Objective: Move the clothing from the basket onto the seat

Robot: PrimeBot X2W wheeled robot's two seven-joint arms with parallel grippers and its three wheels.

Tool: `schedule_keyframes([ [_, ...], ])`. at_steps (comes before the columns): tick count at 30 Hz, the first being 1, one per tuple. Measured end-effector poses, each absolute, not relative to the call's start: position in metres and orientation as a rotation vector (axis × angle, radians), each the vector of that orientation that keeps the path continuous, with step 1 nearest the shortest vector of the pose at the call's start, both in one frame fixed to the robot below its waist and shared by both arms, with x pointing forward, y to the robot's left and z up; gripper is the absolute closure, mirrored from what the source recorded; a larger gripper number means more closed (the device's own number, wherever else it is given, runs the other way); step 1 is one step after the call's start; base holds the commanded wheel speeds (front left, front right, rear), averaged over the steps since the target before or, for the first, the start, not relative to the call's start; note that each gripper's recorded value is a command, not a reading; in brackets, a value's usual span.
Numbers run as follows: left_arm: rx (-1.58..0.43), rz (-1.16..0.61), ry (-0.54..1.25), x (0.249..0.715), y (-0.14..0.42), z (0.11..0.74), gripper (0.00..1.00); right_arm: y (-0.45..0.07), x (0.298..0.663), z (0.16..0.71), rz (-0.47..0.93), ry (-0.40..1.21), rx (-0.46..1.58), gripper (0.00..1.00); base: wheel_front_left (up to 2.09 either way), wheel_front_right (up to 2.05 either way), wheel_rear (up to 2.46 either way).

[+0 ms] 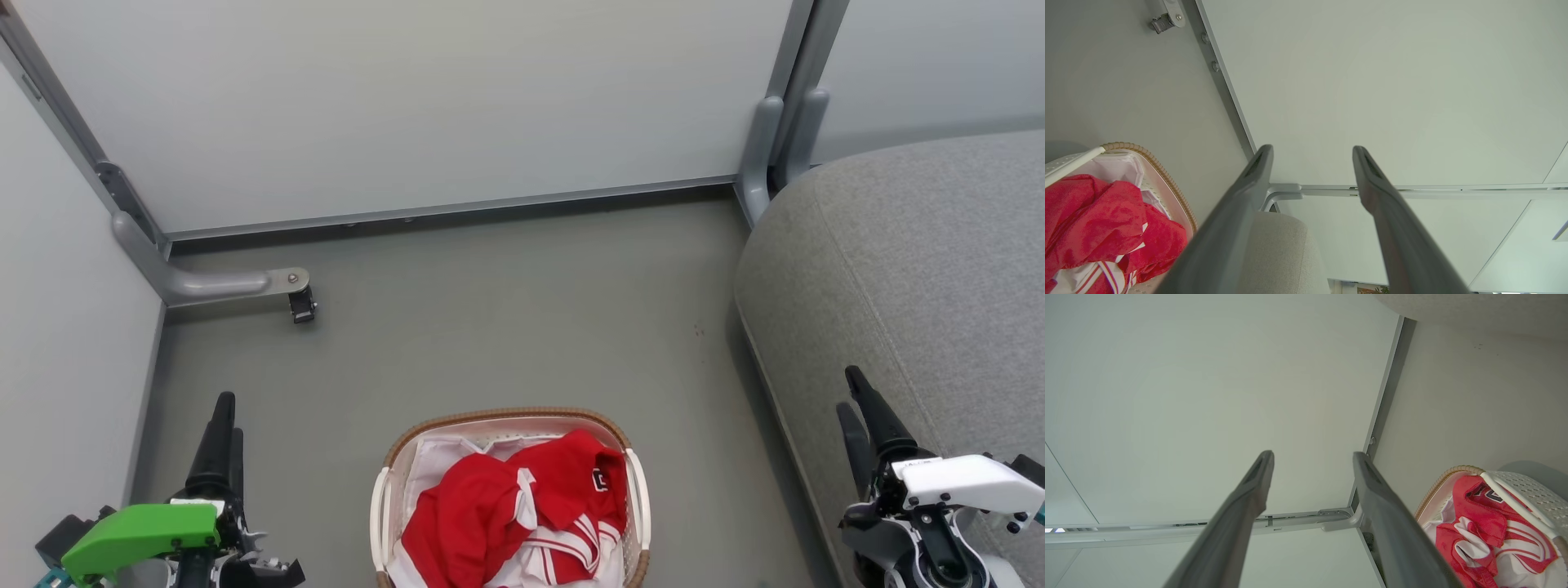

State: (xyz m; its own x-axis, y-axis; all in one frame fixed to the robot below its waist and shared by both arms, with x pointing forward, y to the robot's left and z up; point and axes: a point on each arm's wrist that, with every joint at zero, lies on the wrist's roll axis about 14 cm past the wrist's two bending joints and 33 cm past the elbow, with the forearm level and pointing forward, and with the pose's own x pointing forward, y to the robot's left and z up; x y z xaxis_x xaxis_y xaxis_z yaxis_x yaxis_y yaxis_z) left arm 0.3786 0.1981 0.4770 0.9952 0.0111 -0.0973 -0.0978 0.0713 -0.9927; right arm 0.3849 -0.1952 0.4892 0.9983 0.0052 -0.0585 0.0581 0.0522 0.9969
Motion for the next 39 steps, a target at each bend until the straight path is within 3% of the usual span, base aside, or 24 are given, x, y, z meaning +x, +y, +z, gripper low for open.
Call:
schedule_keyframes([
  [39, -0.684, 0.034, 0.17, 0.381, 0.179, 0.461, 0.0, -0.169, 0.402, 0.486, 0.061, 0.1, 0.792, 0.0, 0.0, 0.0, 0.0],
])
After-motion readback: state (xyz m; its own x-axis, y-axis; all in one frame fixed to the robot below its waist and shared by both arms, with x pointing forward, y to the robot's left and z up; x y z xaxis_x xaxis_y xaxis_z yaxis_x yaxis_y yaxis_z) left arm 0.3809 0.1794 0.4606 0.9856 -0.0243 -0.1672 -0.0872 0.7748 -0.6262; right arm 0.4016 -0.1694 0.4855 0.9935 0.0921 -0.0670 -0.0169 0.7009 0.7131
